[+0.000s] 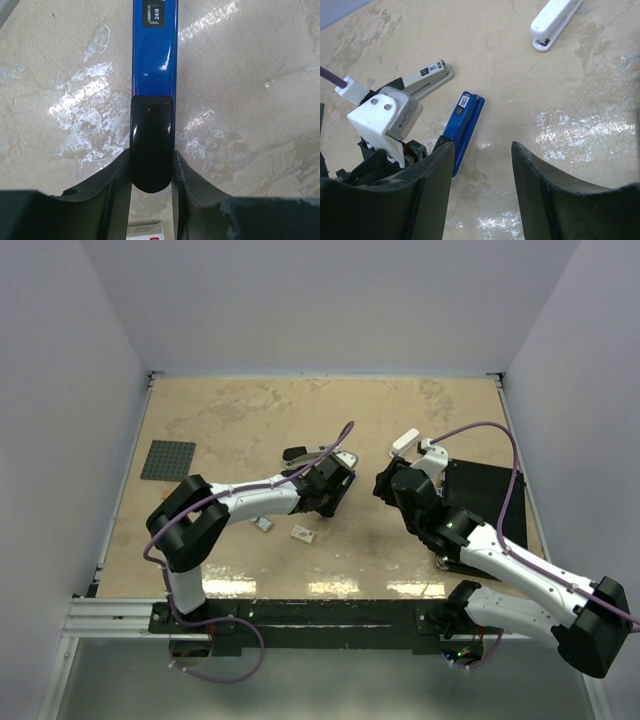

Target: Load the staples into the stapler

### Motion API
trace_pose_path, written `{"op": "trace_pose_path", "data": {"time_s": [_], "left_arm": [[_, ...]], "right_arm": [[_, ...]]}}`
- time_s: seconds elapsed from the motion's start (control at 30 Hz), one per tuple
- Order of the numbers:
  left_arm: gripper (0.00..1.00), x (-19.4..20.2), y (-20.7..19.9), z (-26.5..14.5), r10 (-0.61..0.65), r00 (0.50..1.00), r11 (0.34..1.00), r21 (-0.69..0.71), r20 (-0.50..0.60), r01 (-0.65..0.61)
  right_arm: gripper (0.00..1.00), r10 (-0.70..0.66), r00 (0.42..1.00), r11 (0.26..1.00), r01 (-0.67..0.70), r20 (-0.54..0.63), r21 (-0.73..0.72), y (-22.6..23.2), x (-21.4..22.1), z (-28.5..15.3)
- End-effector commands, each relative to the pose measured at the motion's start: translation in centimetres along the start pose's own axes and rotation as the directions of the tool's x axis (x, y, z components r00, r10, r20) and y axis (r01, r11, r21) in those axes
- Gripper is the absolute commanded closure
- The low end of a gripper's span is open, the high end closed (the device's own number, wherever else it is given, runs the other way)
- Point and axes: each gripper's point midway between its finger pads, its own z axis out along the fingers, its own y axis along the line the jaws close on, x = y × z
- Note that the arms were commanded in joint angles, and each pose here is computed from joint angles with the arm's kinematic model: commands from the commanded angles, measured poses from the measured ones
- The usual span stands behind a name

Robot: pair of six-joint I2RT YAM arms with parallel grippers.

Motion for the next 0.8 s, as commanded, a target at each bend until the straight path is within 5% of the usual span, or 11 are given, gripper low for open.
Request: {"op": "trace_pose_path", "data": {"time_s": [0.0, 0.13, 0.3, 0.63, 0.77], "left_arm": [[1.00, 5.6, 1.2, 2.6, 0.041, 0.985, 0.997, -0.053, -0.167, -0.050], [0.99, 6.4, 2.0, 2.9, 0.055, 0.979, 0.994, -0.083, -0.195, -0.072], [0.75, 2.7, 5.1, 1.5, 0.120, 0.985, 0.979, -0.148, -0.127, -0.138], [0.60, -3.0, 11.1, 1.1, 0.359, 0.926, 0.909, -0.180, -0.118, -0.375], [0.40, -4.5, 12.6, 0.7, 0.413, 0.903, 0.883, -0.193, -0.117, -0.428]], "right_arm": [[0.46, -0.002, 0.999, 1.000, 0.000, 0.044, 0.028, -0.7, -0.9, 0.0], [0.46, -0.005, 0.999, 1.000, 0.004, 0.043, 0.025, -0.7, -0.8, 0.0], [0.46, -0.019, 0.996, 1.000, 0.017, 0.083, 0.021, -0.3, -2.5, -0.5], [0.44, -0.043, 0.994, 0.999, 0.041, 0.105, 0.022, -0.1, -3.5, -0.7], [0.43, -0.050, 0.992, 0.999, 0.048, 0.115, 0.018, -0.1, -3.9, -0.9]]}}
